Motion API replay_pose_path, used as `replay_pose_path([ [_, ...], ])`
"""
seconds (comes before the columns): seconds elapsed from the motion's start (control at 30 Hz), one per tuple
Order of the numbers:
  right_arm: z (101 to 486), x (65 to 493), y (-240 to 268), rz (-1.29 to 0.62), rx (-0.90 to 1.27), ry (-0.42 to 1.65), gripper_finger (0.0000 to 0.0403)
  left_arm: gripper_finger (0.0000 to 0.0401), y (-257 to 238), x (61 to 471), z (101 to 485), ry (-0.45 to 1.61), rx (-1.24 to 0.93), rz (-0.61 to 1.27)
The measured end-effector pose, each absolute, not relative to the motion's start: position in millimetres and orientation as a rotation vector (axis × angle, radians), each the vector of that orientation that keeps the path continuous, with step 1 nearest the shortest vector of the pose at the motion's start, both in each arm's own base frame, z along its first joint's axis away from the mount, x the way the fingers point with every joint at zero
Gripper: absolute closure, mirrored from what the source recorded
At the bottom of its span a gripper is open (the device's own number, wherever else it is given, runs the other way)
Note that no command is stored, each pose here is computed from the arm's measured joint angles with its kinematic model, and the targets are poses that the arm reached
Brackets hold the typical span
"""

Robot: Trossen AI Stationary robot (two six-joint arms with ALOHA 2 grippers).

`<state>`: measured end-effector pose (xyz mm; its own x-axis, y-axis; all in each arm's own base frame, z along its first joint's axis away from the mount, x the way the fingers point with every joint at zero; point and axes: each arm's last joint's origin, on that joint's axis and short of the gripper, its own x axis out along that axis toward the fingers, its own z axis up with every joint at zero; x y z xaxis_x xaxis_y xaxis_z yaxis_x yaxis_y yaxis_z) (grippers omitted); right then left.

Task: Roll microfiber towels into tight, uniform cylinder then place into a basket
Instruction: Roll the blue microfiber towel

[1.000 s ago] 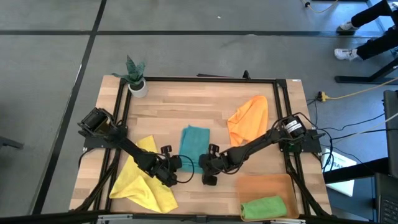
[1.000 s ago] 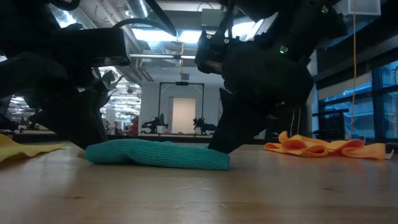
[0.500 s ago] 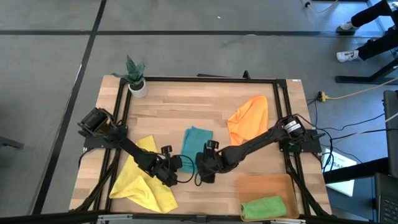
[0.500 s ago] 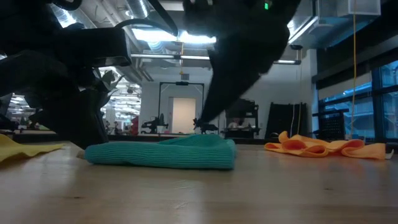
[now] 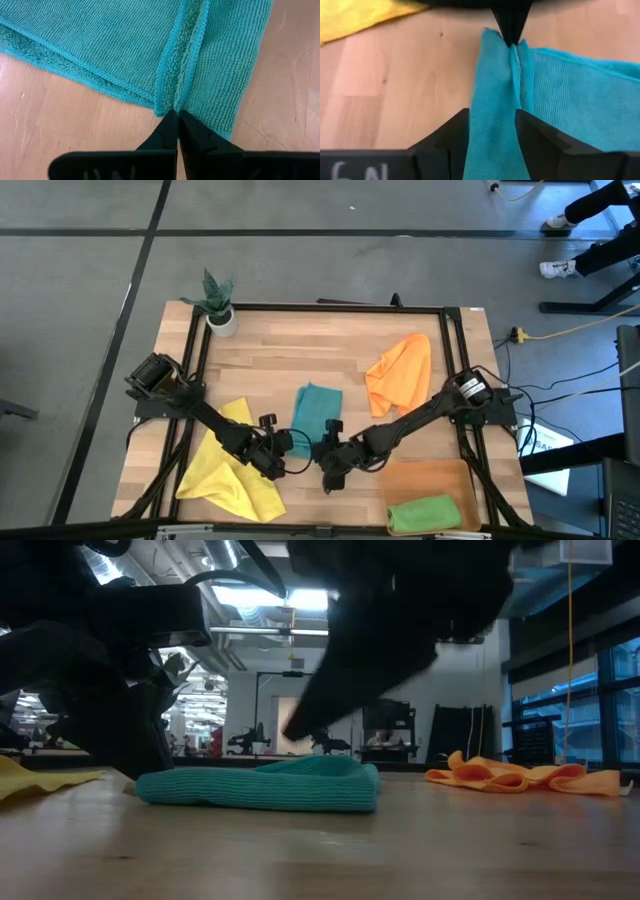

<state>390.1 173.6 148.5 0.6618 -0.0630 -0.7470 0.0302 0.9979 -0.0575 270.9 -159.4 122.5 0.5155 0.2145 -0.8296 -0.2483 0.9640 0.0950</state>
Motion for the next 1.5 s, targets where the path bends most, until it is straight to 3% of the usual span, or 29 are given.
replay_pose_path([
  [0.27,115,380,144,-0.073,0.052,0.886,0.0242,0.0401,-160,271,123,0.990,-0.029,0.273],
  [0.8,108,377,137,-0.054,0.085,0.873,0.0242,0.0400,-159,273,124,0.947,0.032,0.278],
  [1.2,107,377,138,-0.045,0.084,0.878,0.0242,0.0325,-152,277,124,0.957,0.047,0.285],
  [1.5,106,377,137,-0.046,0.087,0.881,0.0242,0.0321,-151,270,158,1.001,0.030,0.213],
])
